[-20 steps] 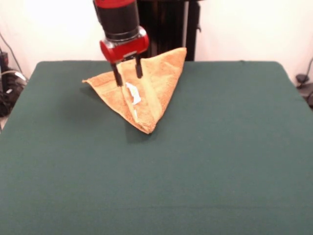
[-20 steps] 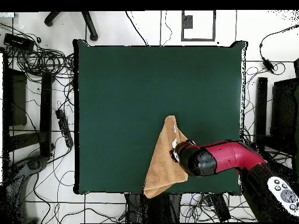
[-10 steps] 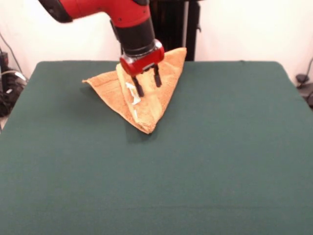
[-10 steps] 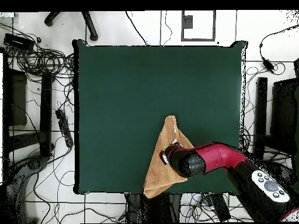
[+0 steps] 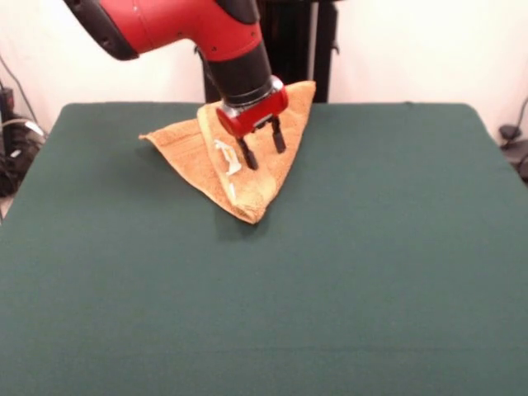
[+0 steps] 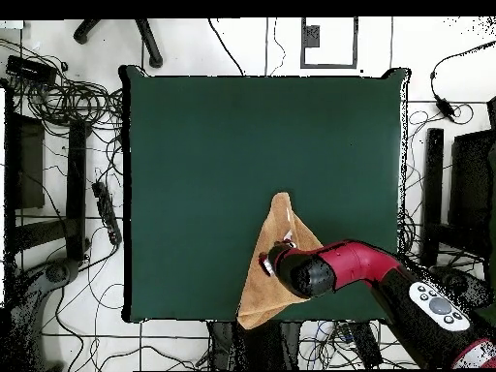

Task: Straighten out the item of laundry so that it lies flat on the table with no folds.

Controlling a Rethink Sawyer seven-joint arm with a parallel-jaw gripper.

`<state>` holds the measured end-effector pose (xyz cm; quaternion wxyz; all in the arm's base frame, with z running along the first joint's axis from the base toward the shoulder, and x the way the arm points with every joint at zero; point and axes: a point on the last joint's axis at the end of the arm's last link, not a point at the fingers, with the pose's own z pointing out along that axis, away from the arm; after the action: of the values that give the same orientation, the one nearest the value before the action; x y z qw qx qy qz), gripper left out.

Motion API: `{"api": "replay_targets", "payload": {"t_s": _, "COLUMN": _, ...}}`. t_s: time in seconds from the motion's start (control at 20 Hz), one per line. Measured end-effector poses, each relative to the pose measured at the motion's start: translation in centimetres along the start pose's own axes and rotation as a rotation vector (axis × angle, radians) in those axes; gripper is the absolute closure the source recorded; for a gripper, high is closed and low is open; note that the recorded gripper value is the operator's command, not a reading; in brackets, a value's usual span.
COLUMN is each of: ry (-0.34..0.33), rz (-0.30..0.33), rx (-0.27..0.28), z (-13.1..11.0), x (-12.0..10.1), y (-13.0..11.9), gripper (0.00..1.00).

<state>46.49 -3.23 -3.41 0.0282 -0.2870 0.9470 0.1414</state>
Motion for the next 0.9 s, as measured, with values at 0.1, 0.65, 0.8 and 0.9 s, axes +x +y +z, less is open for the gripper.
{"api": "replay_targets", "payload": {"t_s": 0.1, "ry": 0.001, "rz": -0.002, "rx": 0.005, "z": -0.2, "x": 0.0, "y": -0.1, "gripper": 0.0}}
{"api": "replay_targets", "payload": {"t_s": 0.65, "ry": 0.047, "rz": 0.009, "rx": 0.125, "z": -5.9, "x": -0.3, "y": -3.3, "gripper": 0.0}}
{"api": "replay_targets", "payload": {"t_s": 0.8, "ry": 0.069, "rz": 0.023, "rx": 0.163, "z": -8.1, "x": -0.5, "y": -4.3, "gripper": 0.0}}
{"api": "replay_targets", "payload": {"t_s": 0.9, "ry": 0.081, "rz": 0.026, "rx": 0.187, "z": -9.2, "x": -0.5, "y": -4.9, "gripper": 0.0}}
